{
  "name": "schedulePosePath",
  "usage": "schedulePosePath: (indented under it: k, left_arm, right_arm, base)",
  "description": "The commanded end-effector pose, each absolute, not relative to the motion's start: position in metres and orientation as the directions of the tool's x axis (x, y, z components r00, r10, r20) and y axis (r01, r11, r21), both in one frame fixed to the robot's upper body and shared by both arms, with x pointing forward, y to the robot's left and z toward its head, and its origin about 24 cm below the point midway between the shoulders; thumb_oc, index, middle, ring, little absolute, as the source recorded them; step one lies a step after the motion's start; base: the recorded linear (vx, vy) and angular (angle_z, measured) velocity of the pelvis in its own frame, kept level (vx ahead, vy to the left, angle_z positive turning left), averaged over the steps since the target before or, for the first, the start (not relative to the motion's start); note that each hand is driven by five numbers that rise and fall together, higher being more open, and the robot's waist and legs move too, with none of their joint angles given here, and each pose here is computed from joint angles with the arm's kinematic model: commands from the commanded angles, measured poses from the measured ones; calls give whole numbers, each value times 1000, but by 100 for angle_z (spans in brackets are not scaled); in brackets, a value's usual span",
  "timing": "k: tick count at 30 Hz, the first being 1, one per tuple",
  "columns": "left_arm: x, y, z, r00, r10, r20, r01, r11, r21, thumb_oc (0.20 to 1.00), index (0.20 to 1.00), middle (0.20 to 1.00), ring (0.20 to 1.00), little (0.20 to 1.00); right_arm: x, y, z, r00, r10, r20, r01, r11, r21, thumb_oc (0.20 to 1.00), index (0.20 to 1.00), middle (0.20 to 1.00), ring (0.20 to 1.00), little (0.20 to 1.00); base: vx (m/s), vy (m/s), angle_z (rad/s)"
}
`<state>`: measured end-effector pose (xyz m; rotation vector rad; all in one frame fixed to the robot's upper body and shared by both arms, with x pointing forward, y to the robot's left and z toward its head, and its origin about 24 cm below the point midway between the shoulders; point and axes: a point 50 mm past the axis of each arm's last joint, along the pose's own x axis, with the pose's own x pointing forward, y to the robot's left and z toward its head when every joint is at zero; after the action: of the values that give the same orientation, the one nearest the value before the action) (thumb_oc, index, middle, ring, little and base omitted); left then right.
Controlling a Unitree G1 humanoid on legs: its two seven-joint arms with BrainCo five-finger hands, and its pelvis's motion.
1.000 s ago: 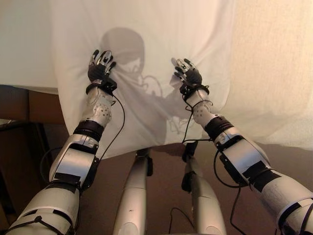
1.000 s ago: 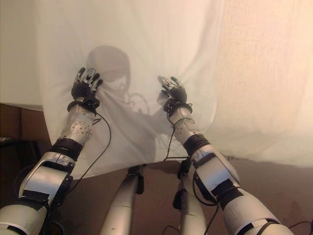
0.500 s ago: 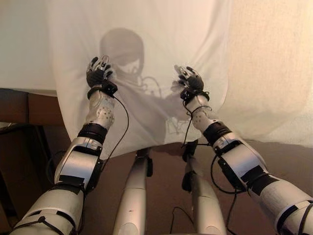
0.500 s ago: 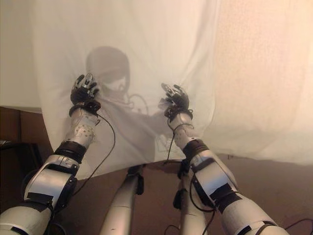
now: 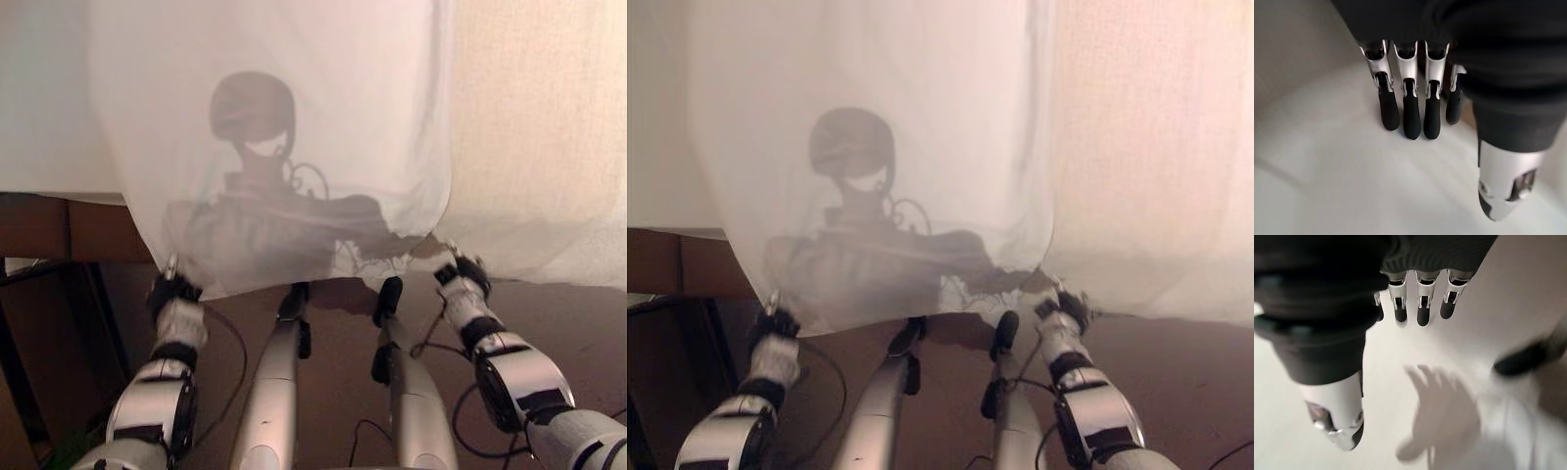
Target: Make the bed
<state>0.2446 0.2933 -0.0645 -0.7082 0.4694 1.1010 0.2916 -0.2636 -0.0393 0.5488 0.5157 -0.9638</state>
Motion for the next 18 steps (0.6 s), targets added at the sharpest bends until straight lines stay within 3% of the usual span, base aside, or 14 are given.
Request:
schedulePosePath:
  k: [1,2,5,7,12,15,18]
  left_arm:
    - [241,296,-66,370,647,-667,-928,229,-292,1000,1000,1000,1000,1000]
    - [225,299,-77,318,641,-699,-948,189,-257,1000,1000,1000,1000,1000]
    - [209,307,-84,248,651,-718,-968,137,-210,1000,1000,1000,1000,1000]
    - [207,308,-84,238,658,-714,-971,134,-200,1000,1000,1000,1000,1000]
    - [203,312,-84,228,674,-703,-972,114,-206,1000,1000,1000,1000,1000]
    - [207,311,-82,262,678,-687,-965,165,-206,1000,1000,1000,1000,1000]
    - [208,313,-78,313,693,-649,-950,233,-209,1000,1000,1000,1000,1000]
  right_arm:
    - [294,-278,-28,465,-651,-600,880,415,232,1000,1000,1000,1000,1000]
    - [275,-289,-42,384,-662,-643,917,352,186,1000,1000,1000,1000,1000]
    - [258,-309,-46,285,-704,-650,954,274,122,1000,1000,1000,1000,1000]
    - [256,-314,-44,272,-722,-636,957,270,104,1000,1000,1000,1000,1000]
    - [261,-329,-28,296,-776,-557,950,302,84,1000,1000,1000,1000,1000]
    - [267,-338,-14,323,-805,-498,941,330,76,1000,1000,1000,1000,1000]
    - [267,-346,-7,373,-830,-414,902,429,-47,1000,1000,1000,1000,1000]
  base:
    - [0,0,0]
    - [0,0,0]
    - [-41,-27,3]
    - [-36,-19,1]
    - [-54,-27,3]
    - [-57,-61,-9]
    - [-49,-134,-8]
